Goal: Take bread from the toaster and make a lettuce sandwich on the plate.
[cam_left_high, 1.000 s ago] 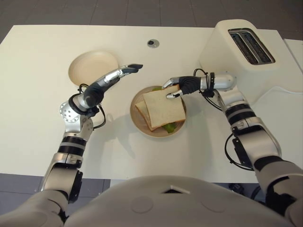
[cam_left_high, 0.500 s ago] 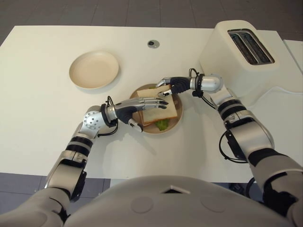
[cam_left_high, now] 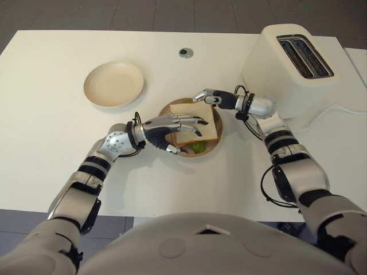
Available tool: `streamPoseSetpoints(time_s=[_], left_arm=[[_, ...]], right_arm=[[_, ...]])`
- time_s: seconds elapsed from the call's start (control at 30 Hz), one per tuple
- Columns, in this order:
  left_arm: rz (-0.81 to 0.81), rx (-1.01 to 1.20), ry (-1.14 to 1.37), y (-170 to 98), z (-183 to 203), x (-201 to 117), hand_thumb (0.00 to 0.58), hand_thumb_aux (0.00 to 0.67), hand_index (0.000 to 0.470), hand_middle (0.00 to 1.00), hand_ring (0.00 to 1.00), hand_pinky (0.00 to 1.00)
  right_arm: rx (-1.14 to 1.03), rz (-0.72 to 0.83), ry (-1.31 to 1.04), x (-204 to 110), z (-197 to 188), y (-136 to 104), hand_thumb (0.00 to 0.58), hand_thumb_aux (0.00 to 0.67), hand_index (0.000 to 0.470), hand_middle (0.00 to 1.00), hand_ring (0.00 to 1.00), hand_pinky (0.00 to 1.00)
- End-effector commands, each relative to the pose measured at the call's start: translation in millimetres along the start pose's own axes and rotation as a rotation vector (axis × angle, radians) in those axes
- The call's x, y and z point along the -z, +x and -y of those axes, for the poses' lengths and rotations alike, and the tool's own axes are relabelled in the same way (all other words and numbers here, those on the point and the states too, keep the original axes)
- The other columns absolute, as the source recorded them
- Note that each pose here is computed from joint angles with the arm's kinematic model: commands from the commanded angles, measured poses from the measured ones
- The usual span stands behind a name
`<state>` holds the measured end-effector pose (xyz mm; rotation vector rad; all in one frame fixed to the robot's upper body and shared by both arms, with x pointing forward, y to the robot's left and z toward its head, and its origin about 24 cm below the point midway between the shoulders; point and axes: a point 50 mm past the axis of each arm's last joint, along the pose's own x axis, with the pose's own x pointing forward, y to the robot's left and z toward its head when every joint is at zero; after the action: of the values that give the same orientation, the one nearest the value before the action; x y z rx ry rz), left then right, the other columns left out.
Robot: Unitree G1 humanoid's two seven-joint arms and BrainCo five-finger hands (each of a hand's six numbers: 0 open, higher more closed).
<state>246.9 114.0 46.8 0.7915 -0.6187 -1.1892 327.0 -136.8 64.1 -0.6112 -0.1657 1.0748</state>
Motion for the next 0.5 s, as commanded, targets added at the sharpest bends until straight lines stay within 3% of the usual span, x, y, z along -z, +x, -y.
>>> streamPoseSetpoints(time_s=[0.03, 0.27, 0.5], left_arm=[[-0.169, 0.221, -0.121, -20, 45, 16, 0.41, 0.307, 0.216, 0.0, 0.0, 0.0], [-0.171, 0.223, -0.123, -21, 48, 15, 0.42, 0.318, 0.223, 0.0, 0.0, 0.0], [-0.176, 0.224, -0.119, -21, 48, 16, 0.395, 0.292, 0.205, 0.0, 0.0, 0.0]], right_arm=[[0.172, 0.185, -0.044, -33, 30, 6, 0.0, 0.0, 0.0, 0.53, 0.53, 0.53], [0.243, 0.163, -0.05, -32, 37, 1, 0.0, 0.0, 0.0, 0.46, 0.46, 0.46], [0.359, 0.026, -0.092, -20, 48, -1, 0.0, 0.0, 0.0, 0.46, 0.46, 0.46]])
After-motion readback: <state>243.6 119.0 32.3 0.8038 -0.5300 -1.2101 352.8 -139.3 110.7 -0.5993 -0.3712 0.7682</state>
